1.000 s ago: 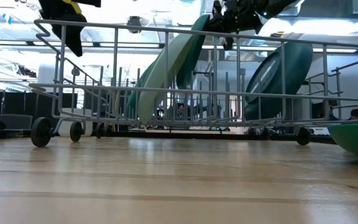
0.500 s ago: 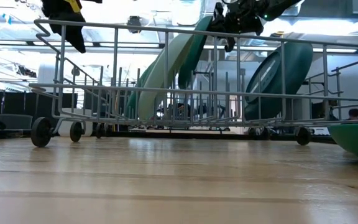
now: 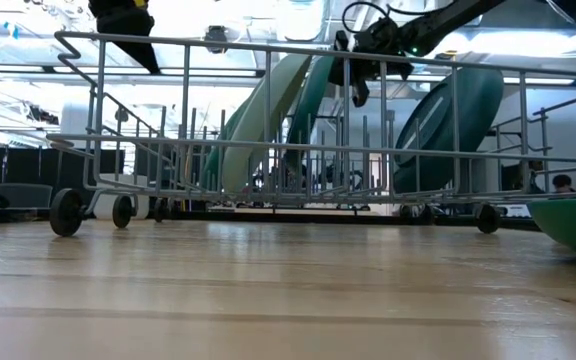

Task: Sort dishes
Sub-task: Put the stacked green plate in the dish rack

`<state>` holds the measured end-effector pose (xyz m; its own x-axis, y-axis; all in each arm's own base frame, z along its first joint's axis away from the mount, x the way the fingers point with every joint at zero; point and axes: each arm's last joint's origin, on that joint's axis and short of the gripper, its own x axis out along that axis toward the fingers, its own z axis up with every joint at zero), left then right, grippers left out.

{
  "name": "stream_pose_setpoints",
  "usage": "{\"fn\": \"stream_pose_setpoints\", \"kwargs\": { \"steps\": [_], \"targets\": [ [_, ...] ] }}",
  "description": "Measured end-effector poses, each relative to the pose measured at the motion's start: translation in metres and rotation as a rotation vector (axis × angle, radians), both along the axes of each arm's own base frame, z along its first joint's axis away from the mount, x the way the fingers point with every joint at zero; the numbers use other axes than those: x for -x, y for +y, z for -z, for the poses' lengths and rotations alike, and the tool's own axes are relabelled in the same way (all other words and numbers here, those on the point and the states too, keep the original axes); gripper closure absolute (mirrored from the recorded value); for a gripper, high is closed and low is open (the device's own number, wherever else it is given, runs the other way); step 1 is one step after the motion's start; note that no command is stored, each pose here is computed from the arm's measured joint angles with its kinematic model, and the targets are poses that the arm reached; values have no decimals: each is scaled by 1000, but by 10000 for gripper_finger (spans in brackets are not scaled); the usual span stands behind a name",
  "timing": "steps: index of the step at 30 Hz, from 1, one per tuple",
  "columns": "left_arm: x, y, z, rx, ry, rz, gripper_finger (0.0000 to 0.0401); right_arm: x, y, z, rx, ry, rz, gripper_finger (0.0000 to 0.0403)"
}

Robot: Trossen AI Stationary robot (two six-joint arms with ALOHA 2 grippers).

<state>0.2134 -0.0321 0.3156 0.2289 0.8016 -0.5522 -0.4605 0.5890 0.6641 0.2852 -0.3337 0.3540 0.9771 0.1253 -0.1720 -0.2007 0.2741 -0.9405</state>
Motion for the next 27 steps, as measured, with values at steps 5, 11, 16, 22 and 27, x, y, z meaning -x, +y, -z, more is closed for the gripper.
{"fn": "stream_pose_setpoints", "kwargs": {
  "steps": [5,11,16,22,27],
  "targets": [
    [0,0,0,-2,7,7,212,-1,-2,5,-12,13,6,401],
    [-1,0,0,0,3,8,212,-5,-5,15,-50,39,12,400],
    [-1,0,0,0,5,9,212,-8,-4,21,-79,83,45,388],
    [-1,0,0,0,12,14,212,-10,-1,24,-105,111,64,370],
    [-1,0,0,4,13,14,212,-14,1,24,-203,139,140,347]
  ]
}}
